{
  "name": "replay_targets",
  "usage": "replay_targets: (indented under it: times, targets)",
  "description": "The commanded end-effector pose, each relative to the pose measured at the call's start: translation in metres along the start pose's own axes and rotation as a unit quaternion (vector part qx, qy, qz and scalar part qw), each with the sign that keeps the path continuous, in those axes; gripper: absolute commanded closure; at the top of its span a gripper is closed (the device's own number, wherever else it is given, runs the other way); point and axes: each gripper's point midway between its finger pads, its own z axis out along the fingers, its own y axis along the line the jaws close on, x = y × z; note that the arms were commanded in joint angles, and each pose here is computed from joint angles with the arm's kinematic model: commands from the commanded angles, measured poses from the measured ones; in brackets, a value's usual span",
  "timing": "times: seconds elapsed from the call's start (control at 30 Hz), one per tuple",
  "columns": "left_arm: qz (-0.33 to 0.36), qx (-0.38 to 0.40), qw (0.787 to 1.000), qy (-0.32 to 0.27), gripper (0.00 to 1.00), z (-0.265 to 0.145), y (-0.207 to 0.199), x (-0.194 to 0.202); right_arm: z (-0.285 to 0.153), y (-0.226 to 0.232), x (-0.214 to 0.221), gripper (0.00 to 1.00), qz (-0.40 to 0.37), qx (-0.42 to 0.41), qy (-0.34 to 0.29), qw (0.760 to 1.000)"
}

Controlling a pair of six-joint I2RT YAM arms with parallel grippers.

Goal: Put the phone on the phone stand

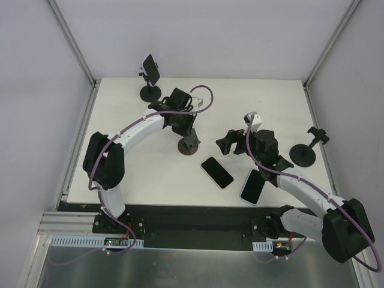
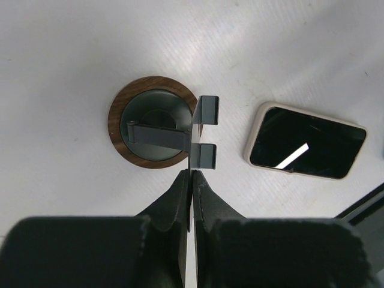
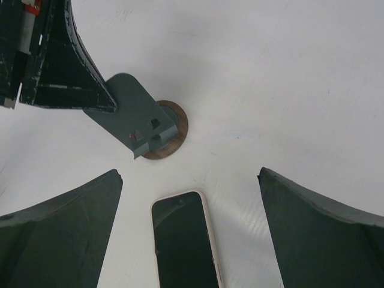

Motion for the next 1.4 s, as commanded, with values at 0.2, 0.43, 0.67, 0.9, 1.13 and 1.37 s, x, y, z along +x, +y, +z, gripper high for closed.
replay_targets:
  times: [0.2,0.43,0.67,0.9,1.13,1.37]
  targets:
    - [-0.124,-0.128,0.978,-0.109,1.0,-0.091,0.16,-0.053,-0.006,0.003,-0.023,0.0,-0.006,-0.004,-0.045,0.999]
    - [-0.186,-0.131,0.962,-0.149,1.0,-0.112,0.229,-0.072,-0.006,0.004,-0.023,0.0,-0.003,-0.008,-0.044,0.999]
    - [-0.201,-0.119,0.96,-0.152,1.0,-0.103,0.25,-0.079,-0.007,0.003,-0.024,0.0,-0.003,-0.006,-0.047,0.999]
    - [-0.212,-0.099,0.963,-0.134,1.0,-0.081,0.254,-0.074,-0.005,0.003,-0.023,0.0,-0.002,-0.008,-0.043,0.999]
    - [-0.217,-0.09,0.963,-0.132,1.0,-0.077,0.263,-0.072,-0.003,0.003,-0.021,0.0,-0.001,-0.01,-0.038,0.999]
    - [-0.227,-0.07,0.962,-0.136,1.0,-0.069,0.268,-0.077,-0.002,0.003,-0.02,0.0,-0.002,-0.008,-0.037,0.999]
